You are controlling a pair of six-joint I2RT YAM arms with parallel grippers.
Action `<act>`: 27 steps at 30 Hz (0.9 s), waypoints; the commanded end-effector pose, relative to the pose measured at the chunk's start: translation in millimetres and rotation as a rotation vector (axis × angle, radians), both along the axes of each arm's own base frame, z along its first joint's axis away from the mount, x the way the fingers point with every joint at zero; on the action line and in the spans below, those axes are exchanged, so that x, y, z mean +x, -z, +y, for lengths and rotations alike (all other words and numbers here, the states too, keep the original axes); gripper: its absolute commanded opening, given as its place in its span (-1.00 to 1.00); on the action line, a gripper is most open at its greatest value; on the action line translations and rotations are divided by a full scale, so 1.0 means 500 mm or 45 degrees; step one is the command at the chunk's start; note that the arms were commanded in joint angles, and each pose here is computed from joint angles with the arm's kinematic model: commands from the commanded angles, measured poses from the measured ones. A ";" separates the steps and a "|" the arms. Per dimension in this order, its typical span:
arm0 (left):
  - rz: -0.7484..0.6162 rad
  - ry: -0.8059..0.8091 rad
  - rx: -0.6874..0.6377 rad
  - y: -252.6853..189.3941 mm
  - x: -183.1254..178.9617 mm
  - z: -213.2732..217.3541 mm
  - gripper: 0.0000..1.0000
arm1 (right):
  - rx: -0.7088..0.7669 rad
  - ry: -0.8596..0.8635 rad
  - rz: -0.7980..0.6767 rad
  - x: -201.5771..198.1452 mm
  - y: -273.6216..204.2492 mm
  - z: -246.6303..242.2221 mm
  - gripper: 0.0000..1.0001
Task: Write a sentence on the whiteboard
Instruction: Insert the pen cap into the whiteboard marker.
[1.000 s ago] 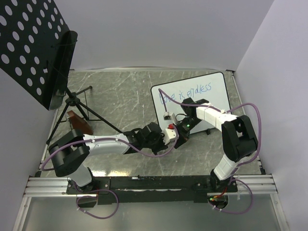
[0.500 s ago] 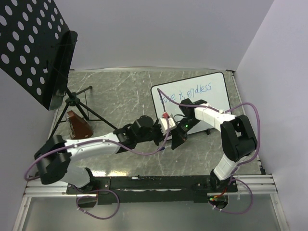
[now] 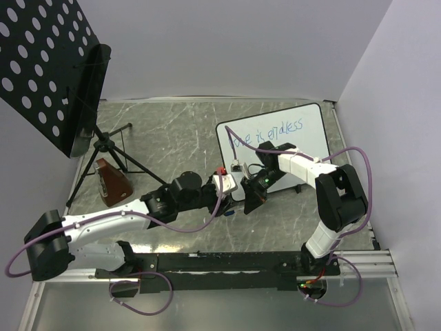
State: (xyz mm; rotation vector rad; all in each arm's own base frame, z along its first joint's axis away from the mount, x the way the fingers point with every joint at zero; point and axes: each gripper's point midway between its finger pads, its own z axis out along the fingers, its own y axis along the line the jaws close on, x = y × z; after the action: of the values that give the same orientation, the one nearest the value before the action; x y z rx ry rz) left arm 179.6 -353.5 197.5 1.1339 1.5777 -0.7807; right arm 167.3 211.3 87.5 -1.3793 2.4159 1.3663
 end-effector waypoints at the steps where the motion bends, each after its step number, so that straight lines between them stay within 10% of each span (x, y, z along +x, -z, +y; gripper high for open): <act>1: 0.026 0.039 0.101 0.040 -0.030 0.040 0.25 | 0.099 -0.017 -0.051 0.006 -0.030 0.014 -1.00; 27: 0.230 0.352 0.184 0.130 -0.056 0.038 0.56 | 0.293 -0.153 -0.211 -0.024 -0.080 0.016 -1.00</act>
State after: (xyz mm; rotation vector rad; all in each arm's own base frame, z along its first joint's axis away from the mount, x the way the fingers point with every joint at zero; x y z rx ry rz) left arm 149.8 -320.2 118.6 1.4339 1.7315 -0.9148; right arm 163.1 215.1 107.2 -1.4977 2.1822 1.3936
